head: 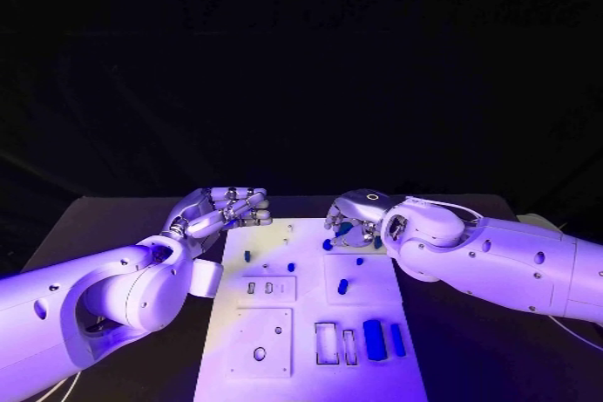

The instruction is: Assemble the parts on the task board

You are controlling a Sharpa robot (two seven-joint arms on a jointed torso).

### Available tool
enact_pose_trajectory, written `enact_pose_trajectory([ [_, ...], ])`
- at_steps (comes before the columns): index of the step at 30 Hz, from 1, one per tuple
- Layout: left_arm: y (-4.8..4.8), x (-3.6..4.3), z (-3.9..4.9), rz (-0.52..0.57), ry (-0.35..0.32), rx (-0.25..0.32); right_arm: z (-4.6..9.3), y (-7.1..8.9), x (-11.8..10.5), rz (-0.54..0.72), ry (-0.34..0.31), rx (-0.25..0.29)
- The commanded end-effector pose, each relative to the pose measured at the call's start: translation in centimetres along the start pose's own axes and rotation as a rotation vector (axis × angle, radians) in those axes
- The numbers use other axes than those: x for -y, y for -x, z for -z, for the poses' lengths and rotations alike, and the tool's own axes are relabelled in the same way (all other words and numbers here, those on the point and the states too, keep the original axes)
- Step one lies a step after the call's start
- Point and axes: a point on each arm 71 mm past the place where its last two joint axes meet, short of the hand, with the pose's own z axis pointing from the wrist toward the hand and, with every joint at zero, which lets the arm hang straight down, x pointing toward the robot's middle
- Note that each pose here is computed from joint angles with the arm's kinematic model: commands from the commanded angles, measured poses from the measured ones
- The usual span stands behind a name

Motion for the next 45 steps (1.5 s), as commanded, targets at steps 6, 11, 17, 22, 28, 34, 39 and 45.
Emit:
enact_pose_trajectory([
  [6, -0.25, 0.39, 0.06, 0.011, -0.005, -0.021, -0.20, -0.67, 0.05, 0.070, -0.017, -0.054],
  [11, -0.12, 0.44, 0.09, 0.013, -0.005, -0.016, -0.26, -0.83, -0.16, 0.073, -0.014, -0.066],
  [17, -0.10, 0.45, 0.06, 0.016, -0.004, -0.015, -0.38, -1.11, -0.23, 0.074, -0.018, -0.077],
  [22, -0.09, 0.46, 0.04, 0.017, -0.002, -0.016, -0.39, -1.24, -0.20, 0.073, -0.021, -0.081],
  [28, -0.05, 0.48, 0.04, 0.018, -0.001, -0.017, -0.43, -1.26, -0.26, 0.072, -0.021, -0.080],
  [34, -0.11, 0.55, 0.06, 0.019, 0.001, -0.022, -0.59, -1.27, -0.47, 0.070, -0.016, -0.077],
  [39, -0.11, 0.60, 0.07, 0.019, 0.001, -0.022, -0.71, -1.26, -0.64, 0.069, -0.014, -0.075],
  [45, -0.09, 0.67, 0.09, 0.018, 0.001, -0.022, -0.75, -1.22, -0.73, 0.068, -0.014, -0.069],
])
